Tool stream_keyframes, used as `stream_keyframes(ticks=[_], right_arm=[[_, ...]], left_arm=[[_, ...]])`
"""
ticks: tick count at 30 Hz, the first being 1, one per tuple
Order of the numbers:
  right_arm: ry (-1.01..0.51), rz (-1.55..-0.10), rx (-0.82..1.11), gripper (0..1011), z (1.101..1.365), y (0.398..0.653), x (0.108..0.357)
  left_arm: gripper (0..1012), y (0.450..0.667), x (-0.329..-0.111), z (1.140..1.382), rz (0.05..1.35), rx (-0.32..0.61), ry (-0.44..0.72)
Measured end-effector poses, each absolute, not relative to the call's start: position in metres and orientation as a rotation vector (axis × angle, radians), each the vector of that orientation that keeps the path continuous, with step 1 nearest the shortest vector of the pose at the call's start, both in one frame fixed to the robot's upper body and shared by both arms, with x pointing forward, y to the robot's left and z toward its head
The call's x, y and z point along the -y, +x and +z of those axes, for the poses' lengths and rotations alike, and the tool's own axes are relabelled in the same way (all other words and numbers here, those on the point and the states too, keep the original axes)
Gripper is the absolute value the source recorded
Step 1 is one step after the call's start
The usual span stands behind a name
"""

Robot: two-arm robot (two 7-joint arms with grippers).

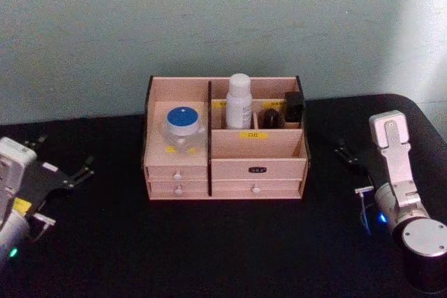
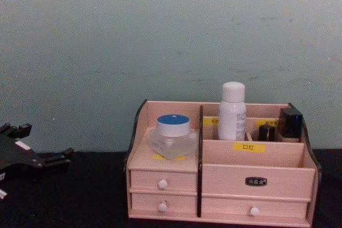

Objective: Pick up the facial cleanser and watermelon frost from the table and place them into the tiered storage box.

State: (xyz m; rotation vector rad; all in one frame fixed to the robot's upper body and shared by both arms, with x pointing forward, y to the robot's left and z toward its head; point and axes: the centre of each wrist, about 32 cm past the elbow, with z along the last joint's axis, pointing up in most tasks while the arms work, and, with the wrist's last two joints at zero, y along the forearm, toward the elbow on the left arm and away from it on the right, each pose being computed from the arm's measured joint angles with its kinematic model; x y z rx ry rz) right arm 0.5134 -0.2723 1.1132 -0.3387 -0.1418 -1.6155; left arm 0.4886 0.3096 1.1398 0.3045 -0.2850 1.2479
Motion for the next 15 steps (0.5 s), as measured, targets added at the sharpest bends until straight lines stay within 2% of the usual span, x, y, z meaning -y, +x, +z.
stream_keyframes(ticks=[15], right_arm=[[-0.333,-1.61,0.143,1003,1.1156,0.5128,0.2731]], left_arm=[[1001,0.4886,-0.3097,1.1398,1.248,0.285,0.304]])
